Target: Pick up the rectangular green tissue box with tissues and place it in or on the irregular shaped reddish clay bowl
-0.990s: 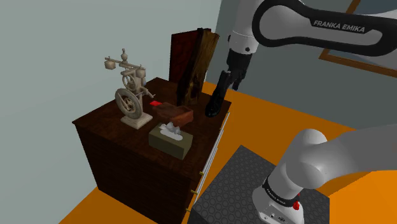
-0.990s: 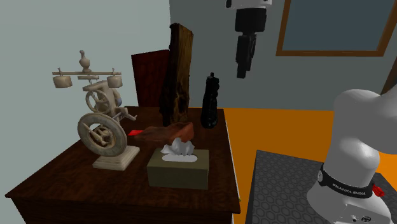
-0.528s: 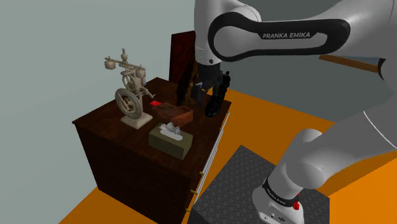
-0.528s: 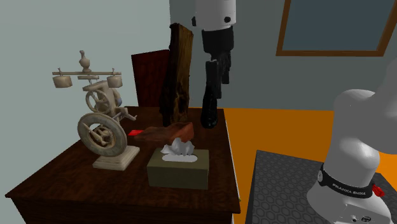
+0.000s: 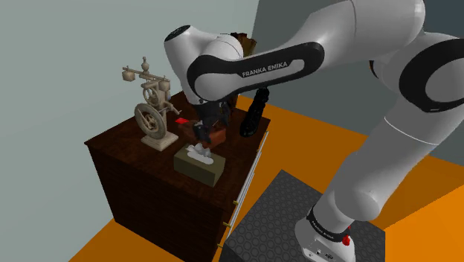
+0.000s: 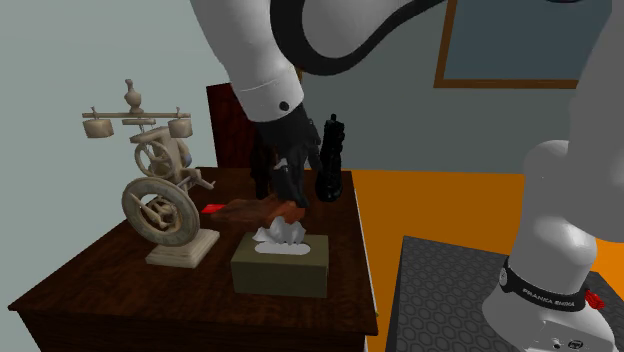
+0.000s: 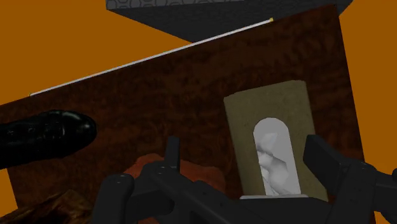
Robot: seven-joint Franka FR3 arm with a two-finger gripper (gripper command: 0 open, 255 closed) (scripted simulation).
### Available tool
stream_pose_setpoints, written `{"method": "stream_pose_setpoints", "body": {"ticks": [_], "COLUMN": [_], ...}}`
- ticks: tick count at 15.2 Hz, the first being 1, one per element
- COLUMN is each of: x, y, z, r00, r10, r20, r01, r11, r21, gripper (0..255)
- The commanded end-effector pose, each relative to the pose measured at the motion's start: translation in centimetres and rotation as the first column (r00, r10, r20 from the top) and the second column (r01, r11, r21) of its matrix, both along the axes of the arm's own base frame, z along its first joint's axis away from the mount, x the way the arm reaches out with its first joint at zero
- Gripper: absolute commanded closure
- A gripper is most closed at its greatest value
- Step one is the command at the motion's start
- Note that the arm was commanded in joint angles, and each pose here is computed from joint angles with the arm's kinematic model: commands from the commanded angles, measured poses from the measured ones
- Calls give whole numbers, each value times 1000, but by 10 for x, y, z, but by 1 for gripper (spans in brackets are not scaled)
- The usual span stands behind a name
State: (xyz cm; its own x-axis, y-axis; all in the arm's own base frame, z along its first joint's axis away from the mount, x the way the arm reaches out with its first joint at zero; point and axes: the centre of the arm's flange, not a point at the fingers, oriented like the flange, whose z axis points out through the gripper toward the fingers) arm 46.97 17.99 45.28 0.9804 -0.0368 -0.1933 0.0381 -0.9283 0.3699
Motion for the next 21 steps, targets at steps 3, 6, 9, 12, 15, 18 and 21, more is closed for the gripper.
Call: {"method": "stream_pose_setpoints", "body": {"ticks": [3, 6, 9, 12, 15, 18, 21], "x": [33, 43, 39, 35, 34, 34, 34], "y": [38, 48, 40, 32, 31, 31, 31], "z": [-48, -74, -87, -100, -103, -103, -103], "r00": [998, 996, 996, 996, 996, 996, 996], "r10": [11, 14, 14, 14, 14, 14, 14], "r20": [-65, -91, -91, -91, -91, -91, -91], "r01": [-16, -25, -25, -25, -25, -25, -25], "r11": [996, 992, 992, 992, 992, 992, 992], "r21": [-87, -121, -121, -121, -121, -121, -121], "gripper": [0, 0, 0, 0, 0, 0, 255]}}
